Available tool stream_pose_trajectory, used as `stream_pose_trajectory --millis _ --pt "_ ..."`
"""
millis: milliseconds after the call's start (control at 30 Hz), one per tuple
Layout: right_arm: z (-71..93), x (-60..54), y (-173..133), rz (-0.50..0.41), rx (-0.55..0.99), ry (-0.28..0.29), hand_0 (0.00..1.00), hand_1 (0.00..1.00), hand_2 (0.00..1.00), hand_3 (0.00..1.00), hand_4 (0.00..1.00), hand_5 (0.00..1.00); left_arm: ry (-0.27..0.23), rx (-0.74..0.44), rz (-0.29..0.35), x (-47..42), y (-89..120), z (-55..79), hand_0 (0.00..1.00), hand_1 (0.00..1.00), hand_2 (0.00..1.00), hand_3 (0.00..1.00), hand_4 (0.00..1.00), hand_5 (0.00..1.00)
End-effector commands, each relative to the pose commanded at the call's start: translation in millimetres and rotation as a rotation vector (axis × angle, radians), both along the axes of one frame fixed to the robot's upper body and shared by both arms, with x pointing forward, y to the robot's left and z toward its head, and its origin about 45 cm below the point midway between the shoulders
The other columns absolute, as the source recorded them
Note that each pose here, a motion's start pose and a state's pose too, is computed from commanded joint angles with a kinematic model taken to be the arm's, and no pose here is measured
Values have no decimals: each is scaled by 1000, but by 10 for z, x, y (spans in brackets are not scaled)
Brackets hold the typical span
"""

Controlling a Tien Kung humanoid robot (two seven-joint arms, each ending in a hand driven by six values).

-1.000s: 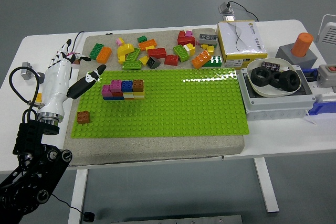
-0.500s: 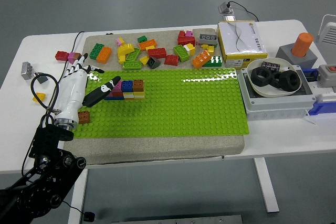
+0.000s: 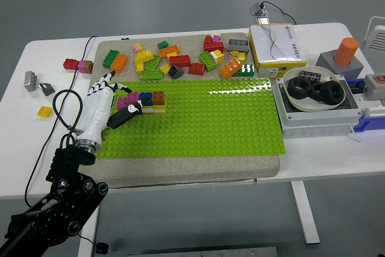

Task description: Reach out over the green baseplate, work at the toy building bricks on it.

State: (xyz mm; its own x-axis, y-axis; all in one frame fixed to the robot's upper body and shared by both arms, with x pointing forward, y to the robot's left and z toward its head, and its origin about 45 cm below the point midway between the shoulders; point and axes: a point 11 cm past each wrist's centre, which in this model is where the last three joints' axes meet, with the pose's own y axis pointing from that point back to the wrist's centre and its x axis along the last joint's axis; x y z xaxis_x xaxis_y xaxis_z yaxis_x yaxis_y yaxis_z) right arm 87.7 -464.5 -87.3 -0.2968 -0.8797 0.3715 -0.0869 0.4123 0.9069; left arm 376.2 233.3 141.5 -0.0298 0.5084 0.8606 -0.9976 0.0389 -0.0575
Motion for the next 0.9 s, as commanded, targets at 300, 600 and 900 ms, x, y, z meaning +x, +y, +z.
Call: stream_pose_trajectory --millis 300,600,900 --pt "-1 11 8 1 3 -1 591 559 616 644 636 728 5 -10 3 -1 -5 -69 998 998 998 593 998 998" --pt "0 33 16 4 4 -5 592 558 617 645 635 728 20 -2 9 4 -15 -130 998 992 997 594 998 998" --pt "-3 50 31 7 9 -9 592 558 617 645 634 729 52 11 15 7 -7 -205 998 995 998 596 998 998"
